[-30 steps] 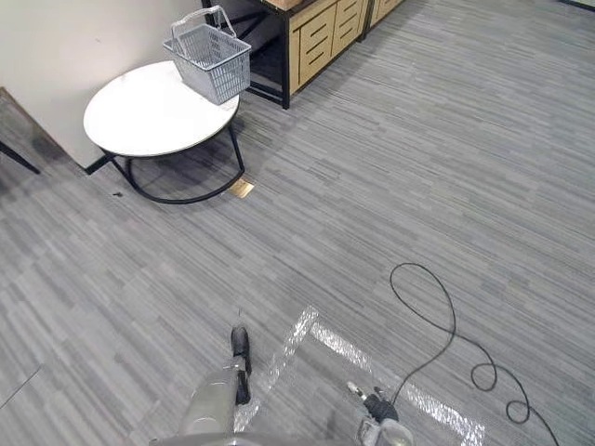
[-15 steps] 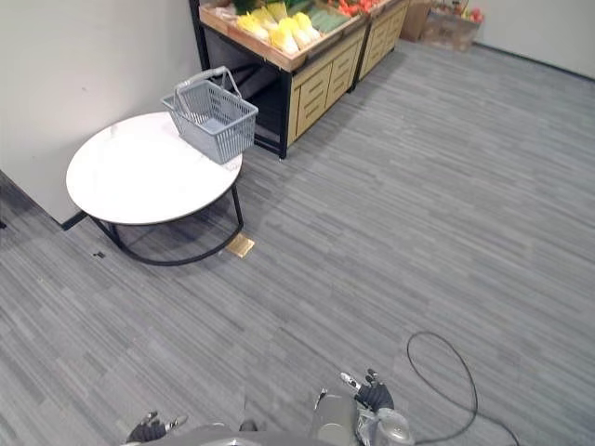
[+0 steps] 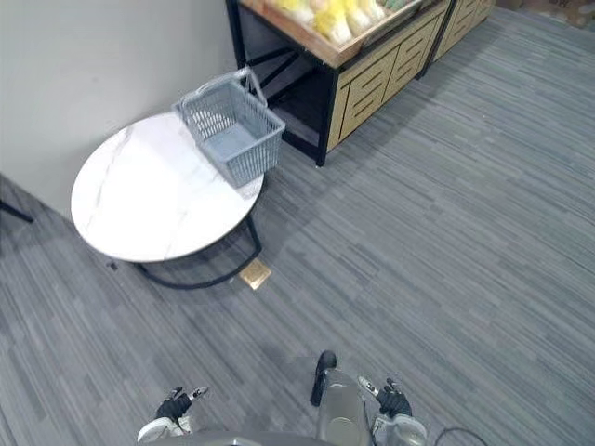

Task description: Pick vegetable in the basket

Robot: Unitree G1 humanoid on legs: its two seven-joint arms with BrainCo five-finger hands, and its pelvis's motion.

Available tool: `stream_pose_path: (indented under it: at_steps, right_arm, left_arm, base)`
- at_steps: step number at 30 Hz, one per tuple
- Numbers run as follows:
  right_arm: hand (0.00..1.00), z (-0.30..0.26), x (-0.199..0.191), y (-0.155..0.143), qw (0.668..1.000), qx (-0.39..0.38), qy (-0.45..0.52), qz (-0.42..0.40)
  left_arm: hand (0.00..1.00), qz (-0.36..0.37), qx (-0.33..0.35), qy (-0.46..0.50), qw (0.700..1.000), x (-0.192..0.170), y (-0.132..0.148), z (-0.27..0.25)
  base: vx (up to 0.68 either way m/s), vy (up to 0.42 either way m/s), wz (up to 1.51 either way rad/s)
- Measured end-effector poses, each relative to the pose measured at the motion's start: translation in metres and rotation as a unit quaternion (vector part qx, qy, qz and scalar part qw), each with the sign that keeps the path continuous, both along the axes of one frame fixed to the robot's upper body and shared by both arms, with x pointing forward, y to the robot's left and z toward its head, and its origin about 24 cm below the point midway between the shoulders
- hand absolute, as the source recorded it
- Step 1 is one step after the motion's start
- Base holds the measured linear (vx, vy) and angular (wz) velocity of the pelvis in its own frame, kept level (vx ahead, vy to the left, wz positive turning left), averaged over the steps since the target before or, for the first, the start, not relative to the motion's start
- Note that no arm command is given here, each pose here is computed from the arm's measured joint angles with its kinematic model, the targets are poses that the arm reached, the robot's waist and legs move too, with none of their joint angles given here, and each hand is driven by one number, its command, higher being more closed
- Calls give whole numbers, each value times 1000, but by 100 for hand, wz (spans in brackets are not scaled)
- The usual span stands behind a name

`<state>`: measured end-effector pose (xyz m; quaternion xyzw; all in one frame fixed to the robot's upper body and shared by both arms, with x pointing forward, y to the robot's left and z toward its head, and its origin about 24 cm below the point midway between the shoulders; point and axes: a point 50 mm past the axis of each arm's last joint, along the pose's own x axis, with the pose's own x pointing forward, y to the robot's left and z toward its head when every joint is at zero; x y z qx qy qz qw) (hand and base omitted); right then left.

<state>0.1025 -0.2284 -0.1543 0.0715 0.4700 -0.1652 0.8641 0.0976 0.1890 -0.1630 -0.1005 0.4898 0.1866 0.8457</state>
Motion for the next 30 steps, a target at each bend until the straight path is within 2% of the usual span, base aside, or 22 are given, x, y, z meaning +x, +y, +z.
stream_pose_path:
  at_steps: [6, 10, 15, 19, 24, 30]
  right_arm:
    - [0, 3, 16, 5, 1000, -3, -15, 12]
    - [0, 4, 15, 4, 999, -11, -13, 33]
    - [0, 7, 35, 22, 994, -16, -29, 104]
    - [0, 7, 39, 35, 988, -18, -35, 147]
    - [0, 6, 30, 32, 990, -18, -36, 135]
    - [0, 3, 25, 34, 992, -7, -23, 128]
  left_arm:
    - [0, 0, 10, -28, 1000, 12, 7, 6]
    - [0, -35, 14, -28, 999, 17, -2, 6]
    - [0, -41, 33, -34, 998, 22, 12, 10]
    - [0, -53, 50, 3, 997, 4, 24, 5]
    - [0, -44, 54, 38, 997, -13, 31, 1]
    - [0, -34, 53, 44, 997, -19, 32, 0]
  base:
    - [455, -48, 3]
    - [405, 191, 26]
    - [398, 194, 32]
    - [319, 113, -15]
    - [338, -38, 55]
    - [282, -308, 90]
